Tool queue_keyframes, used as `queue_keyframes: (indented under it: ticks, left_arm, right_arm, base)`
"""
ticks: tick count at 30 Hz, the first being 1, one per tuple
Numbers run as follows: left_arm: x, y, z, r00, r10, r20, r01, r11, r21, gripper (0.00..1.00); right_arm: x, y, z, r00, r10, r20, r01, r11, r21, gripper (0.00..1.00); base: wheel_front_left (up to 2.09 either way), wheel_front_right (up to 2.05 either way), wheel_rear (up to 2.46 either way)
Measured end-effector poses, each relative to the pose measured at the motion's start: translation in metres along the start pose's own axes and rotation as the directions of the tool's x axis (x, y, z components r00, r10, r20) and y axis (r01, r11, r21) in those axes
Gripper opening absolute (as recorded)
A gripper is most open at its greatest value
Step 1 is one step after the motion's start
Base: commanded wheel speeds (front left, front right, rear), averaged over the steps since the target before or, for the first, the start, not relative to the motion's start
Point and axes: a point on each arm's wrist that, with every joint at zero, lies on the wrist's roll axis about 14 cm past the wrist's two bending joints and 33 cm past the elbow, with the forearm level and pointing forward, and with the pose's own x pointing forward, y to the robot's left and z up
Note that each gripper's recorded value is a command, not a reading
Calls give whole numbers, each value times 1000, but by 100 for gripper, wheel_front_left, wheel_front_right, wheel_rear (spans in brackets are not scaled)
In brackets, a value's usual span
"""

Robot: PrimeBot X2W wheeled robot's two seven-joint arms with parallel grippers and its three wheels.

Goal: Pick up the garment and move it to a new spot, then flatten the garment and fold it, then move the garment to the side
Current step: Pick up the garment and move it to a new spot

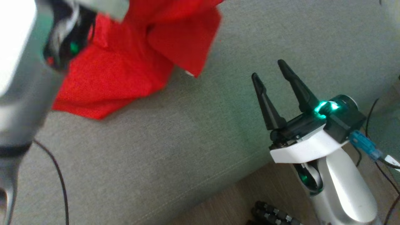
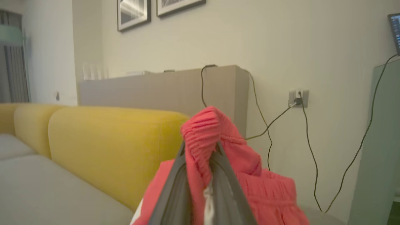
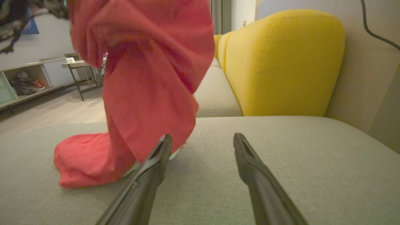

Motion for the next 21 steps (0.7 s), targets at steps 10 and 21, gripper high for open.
queue_keyframes:
  ticks: [10,21]
  left_arm:
    - [-152,3,-157,887,216,-409,-298,943,-147,0]
    - [-173,1,-123,875,350,-334,-375,927,-10,100]
  right_arm:
    - [12,15,-13,999,47,-20,-48,999,-11,100]
    - [25,47,-17,990,143,-13,-143,990,-10,100]
  base:
    - [0,0,0]
    - [0,0,0]
